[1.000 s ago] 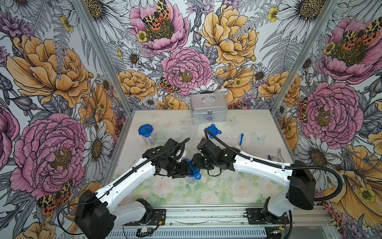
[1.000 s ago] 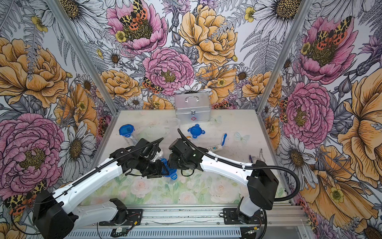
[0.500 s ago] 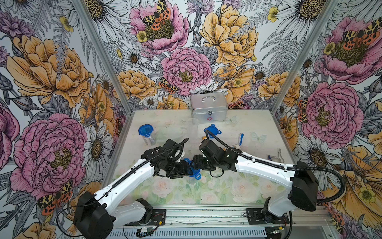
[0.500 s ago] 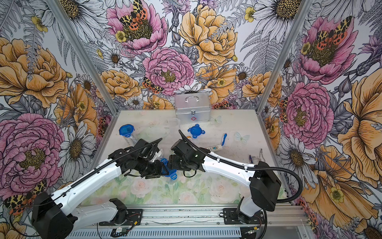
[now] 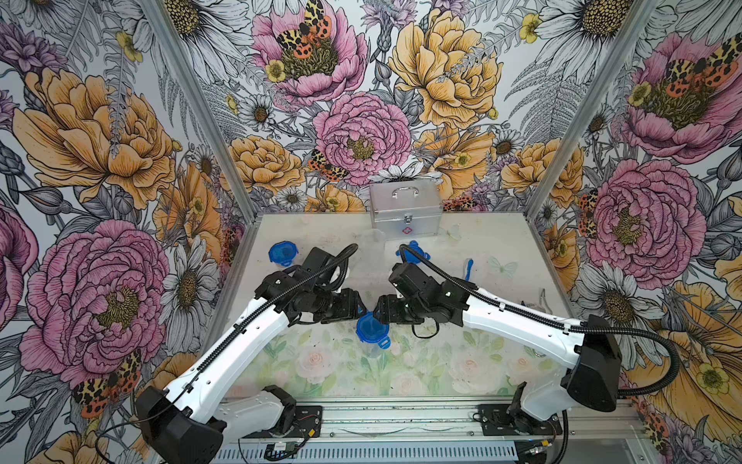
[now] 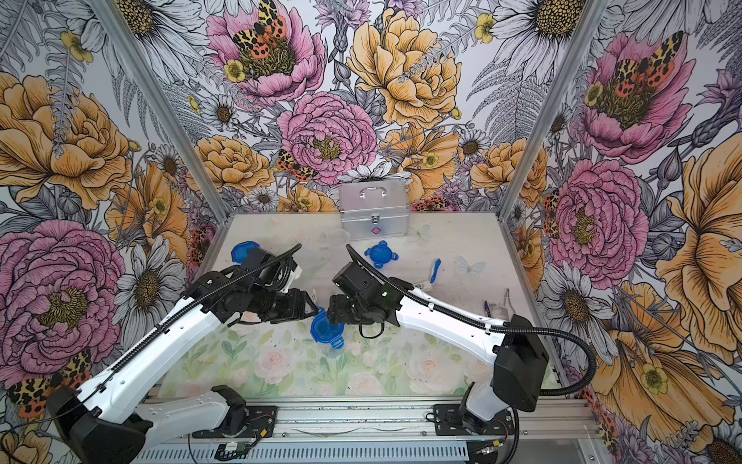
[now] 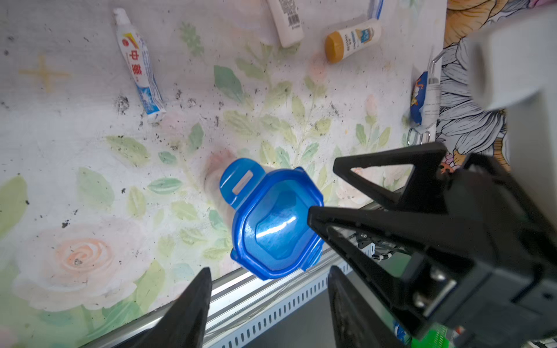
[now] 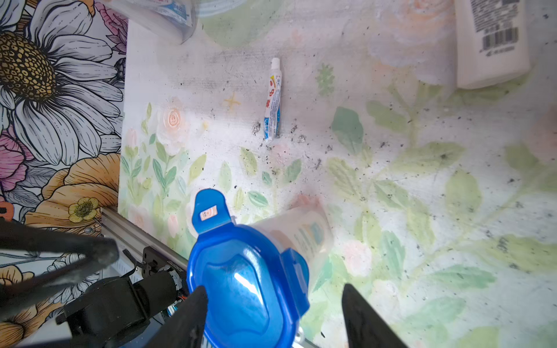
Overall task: Pack away toiletry kits
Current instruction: Close the fastener on the container.
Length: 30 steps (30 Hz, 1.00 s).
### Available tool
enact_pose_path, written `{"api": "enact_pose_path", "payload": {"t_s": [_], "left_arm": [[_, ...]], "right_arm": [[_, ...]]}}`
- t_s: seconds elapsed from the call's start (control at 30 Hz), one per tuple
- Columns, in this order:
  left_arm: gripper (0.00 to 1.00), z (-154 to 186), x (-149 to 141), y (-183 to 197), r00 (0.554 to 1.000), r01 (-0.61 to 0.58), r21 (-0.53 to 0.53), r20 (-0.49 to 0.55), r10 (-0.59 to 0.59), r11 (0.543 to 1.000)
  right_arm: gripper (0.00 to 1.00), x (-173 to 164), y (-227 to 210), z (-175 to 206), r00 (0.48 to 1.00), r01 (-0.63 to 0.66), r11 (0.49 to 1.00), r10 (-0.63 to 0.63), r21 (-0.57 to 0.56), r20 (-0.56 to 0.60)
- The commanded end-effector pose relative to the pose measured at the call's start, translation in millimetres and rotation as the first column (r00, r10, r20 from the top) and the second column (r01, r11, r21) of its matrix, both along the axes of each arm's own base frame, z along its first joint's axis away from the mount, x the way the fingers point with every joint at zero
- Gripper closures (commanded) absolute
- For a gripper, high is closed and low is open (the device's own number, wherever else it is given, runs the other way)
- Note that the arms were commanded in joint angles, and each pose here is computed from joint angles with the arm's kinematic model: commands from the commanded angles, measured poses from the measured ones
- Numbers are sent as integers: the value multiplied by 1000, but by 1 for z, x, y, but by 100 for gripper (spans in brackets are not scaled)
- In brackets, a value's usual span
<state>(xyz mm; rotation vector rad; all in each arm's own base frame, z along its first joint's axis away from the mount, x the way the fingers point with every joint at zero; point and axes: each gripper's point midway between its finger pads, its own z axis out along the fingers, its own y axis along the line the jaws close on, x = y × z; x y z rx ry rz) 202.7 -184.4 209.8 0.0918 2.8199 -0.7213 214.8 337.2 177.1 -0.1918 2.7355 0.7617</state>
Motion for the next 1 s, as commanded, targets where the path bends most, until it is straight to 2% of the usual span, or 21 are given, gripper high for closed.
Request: {"api": "enact_pose_path", "payload": {"t_s": [0.0,0.2,0.33,0.57,0.97], "left_arm": [[40,-2,18,1,997,56,73,39,-59,996],[41,-9,34,-7,991,119,112,39,-124,986],[41,-14,40,-14,988,150,123,29,-155,981],[42,-24,34,-23,981,192,133,2,-194,972],[42,-36,22,-27,975,224,132,-36,-221,966]], "right_arm": [[31,-14,-7,15,999,-23,1000,23,3,23],[32,-42,-5,1,997,-70,997,70,-10,-26],[38,-49,-3,-6,996,-77,997,76,-21,-44],[45,-59,-11,-23,994,-68,997,63,-48,-92],[48,-61,-18,-37,993,-53,995,44,-81,-112]]}}
